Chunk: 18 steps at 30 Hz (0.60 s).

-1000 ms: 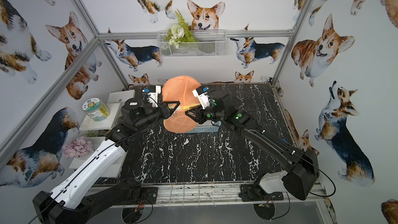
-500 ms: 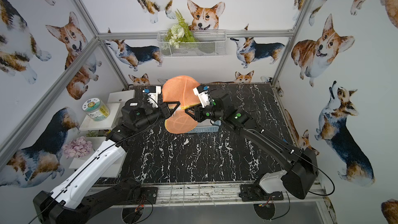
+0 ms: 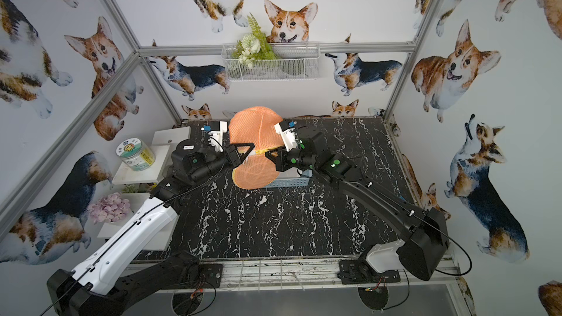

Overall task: Turn the laundry bag inside out
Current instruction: Zip the zipper on the laundry bag.

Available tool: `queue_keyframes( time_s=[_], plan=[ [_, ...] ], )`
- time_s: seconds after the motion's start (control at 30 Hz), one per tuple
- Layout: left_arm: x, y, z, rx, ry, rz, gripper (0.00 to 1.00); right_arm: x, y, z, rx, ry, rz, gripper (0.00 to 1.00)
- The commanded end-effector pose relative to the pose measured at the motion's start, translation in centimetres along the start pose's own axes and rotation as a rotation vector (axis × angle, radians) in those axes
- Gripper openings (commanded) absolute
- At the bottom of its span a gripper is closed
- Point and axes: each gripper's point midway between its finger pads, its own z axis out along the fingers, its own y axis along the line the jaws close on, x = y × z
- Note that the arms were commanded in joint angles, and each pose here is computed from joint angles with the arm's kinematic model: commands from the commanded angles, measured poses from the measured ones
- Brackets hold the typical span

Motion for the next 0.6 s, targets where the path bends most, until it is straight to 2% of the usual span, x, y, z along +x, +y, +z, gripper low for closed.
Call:
queue_keyframes(
  time_s=[0.0, 0.4, 0.57],
  plan=[
    [-0.5, -0.7, 0.0, 0.031, -0.016, 0.019, 0.0, -0.4, -0.4, -0.4, 0.022, -0.027, -0.005, 0.0],
    [-0.4, -0.2, 0.0, 0.016, -0.006, 0.032, 0.0, 0.2, -3.0, -1.9, 0.105, -0.01, 0.02, 0.0],
    [-1.0, 0.3, -0.7, 0.034, -0.016, 0.007, 0.0, 2.3, -5.8, -2.9, 0.185, 0.032, 0.062, 0.0]
  ],
)
